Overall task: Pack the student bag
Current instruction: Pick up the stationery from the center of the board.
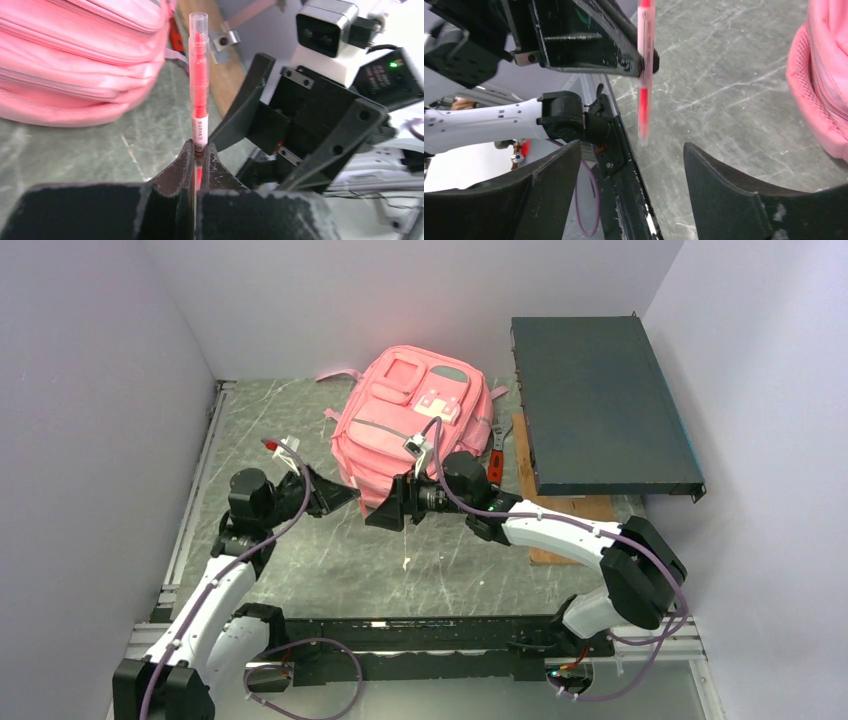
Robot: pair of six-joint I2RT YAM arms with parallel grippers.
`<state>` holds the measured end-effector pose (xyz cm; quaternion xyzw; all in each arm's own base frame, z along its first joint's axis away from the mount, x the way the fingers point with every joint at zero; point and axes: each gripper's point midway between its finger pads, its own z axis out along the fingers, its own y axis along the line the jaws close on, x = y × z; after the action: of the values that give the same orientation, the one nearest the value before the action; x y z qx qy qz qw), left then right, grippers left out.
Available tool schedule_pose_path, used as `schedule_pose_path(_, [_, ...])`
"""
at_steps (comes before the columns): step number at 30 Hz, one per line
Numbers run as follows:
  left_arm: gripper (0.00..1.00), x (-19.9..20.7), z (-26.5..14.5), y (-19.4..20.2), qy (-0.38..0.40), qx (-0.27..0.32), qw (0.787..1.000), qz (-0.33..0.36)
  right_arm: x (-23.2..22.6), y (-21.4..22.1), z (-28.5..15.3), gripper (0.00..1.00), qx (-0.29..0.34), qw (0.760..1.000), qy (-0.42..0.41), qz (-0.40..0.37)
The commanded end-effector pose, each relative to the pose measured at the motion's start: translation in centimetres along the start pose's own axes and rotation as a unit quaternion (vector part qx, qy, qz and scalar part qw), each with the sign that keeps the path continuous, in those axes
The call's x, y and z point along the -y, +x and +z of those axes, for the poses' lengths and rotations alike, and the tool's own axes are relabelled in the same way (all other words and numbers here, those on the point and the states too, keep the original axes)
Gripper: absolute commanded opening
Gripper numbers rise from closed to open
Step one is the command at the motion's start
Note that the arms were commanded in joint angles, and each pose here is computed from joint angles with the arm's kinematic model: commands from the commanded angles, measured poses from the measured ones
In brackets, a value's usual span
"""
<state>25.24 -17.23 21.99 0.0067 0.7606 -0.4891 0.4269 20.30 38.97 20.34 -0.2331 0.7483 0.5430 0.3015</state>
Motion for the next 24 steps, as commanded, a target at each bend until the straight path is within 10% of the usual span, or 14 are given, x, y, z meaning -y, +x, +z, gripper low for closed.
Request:
schedule_pose_path(1, [0.00,6.6,-1.5,-1.6,0.130,0.017,0.991,-0.014,-3.3,-2.6,-0.7,0.72,0.052,0.996,-0.066,-0.020])
schedule_pose_path(24, [0.00,7.5,-1.7,-0.8,0.174,0.026,0.981,-0.085,-5.3,-3.2,-0.6,0.25,0.071,0.990,-0.120,0.000])
